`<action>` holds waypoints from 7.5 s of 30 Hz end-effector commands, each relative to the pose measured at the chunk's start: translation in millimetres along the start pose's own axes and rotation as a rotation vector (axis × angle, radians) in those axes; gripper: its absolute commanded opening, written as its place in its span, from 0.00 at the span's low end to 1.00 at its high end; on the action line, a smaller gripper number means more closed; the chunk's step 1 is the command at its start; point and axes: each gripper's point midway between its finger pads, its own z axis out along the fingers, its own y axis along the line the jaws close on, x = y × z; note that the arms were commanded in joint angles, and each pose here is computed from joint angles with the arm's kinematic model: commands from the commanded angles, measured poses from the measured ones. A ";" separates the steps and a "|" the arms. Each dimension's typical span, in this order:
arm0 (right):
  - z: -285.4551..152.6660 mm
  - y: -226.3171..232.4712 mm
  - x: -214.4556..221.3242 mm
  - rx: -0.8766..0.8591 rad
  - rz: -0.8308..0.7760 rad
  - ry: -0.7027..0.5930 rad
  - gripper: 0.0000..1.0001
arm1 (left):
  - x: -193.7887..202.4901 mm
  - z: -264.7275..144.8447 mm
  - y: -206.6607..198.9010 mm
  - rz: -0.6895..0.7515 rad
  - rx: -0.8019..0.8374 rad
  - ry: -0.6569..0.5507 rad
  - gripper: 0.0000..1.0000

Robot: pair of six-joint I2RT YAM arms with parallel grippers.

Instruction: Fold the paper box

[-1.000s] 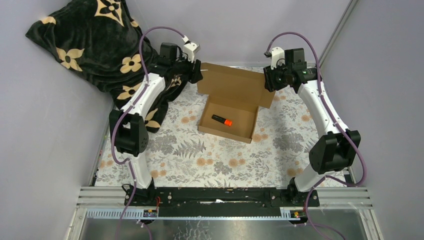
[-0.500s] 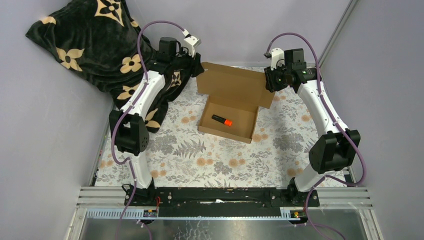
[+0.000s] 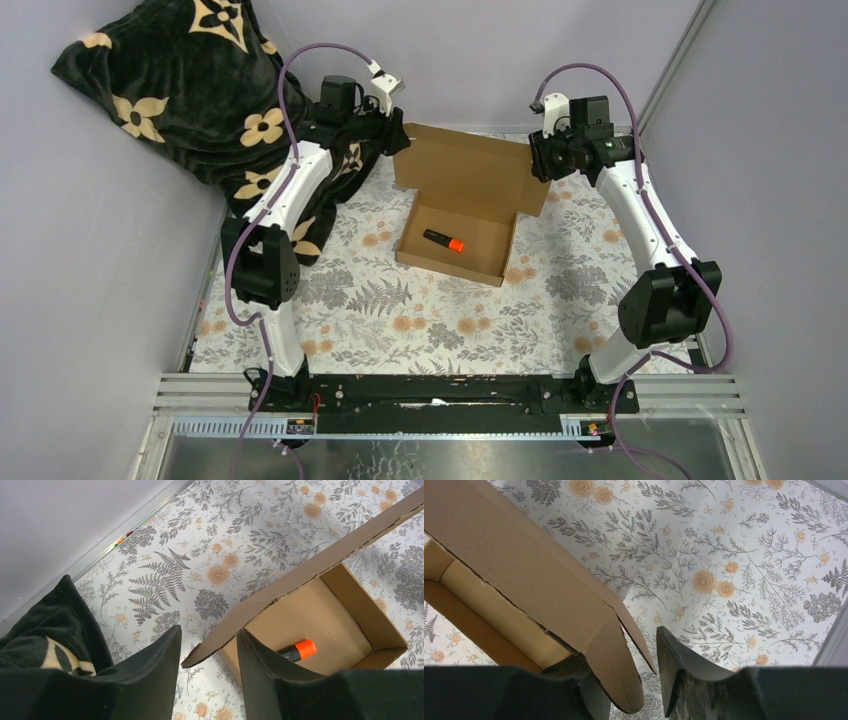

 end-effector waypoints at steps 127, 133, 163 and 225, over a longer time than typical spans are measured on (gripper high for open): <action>-25.9 45.1 -28.9 0.211 0.291 -0.204 0.00 | 18.8 -0.9 -106.4 -0.081 -0.315 0.093 0.02; -23.4 47.7 -33.0 0.200 0.326 -0.222 0.00 | 10.4 4.2 -113.3 -0.124 -0.319 0.085 0.02; -12.5 49.6 -45.1 0.230 0.532 -0.254 0.00 | 7.3 28.7 -131.0 -0.334 -0.406 0.081 0.02; -21.1 79.6 30.3 0.292 0.542 -0.306 0.00 | 66.7 1.4 -193.0 -0.591 -0.607 -0.046 0.00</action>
